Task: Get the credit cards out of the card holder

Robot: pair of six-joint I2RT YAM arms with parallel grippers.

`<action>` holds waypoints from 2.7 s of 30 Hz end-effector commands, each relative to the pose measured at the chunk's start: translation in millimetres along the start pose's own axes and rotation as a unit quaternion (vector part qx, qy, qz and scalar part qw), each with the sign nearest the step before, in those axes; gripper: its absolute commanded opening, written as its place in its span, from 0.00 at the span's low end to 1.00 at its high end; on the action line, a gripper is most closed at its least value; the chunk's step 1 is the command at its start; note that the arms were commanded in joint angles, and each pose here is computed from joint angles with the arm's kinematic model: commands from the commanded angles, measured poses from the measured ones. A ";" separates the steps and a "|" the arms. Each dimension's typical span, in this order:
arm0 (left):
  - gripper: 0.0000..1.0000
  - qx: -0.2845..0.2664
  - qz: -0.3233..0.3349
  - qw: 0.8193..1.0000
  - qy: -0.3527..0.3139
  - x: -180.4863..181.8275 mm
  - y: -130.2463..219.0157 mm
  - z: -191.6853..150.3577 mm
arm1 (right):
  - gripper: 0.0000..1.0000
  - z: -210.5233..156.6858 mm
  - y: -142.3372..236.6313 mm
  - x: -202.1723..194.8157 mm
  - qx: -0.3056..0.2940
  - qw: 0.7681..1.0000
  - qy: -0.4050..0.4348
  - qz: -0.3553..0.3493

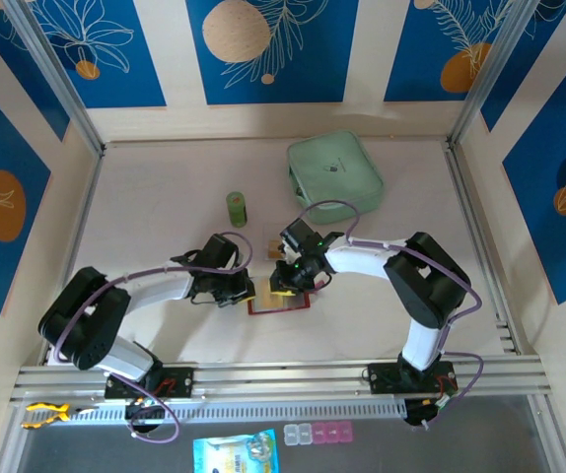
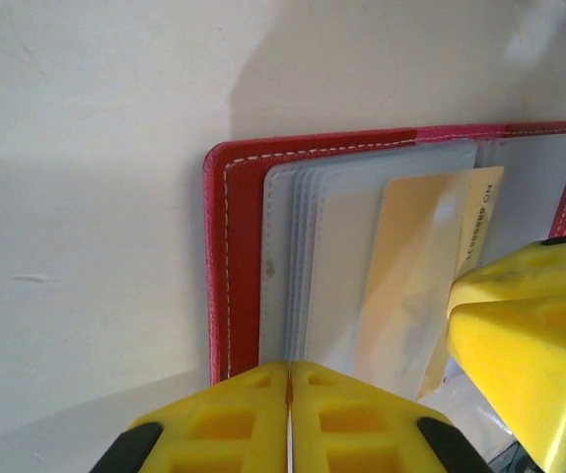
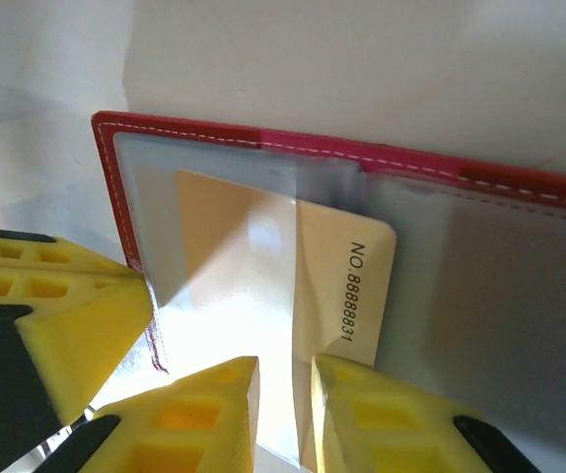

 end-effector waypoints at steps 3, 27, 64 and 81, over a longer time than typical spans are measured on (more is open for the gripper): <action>0.08 -0.018 -0.012 1.000 -0.016 -15.6 15.8 9.6 | 0.23 -0.3 16.0 5.7 -0.018 1.000 0.014 0.008; 0.05 0.038 0.012 0.998 -0.046 -26.0 -14.6 -5.1 | 0.26 -4.3 8.8 -21.0 -0.002 0.999 -0.034 0.032; 0.05 0.039 0.033 0.998 -0.041 -13.4 -16.5 -9.4 | 0.09 -2.6 10.7 -28.9 -0.005 0.993 -0.061 0.101; 0.05 0.035 0.027 0.998 -0.043 -17.3 -15.4 -6.6 | 0.07 0.5 43.1 -33.2 -0.033 0.999 -0.011 0.036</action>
Point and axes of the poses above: each hand's point on the last joint's axis, 136 mm out from that joint toward the fingers, its own y axis back along the fingers, its own x axis along the line the jaws close on, z = x × y, the point moved 4 cm from there along y, back along the fingers, and after that the axes turned 2 degrees about -y, right-handed, at the moved point
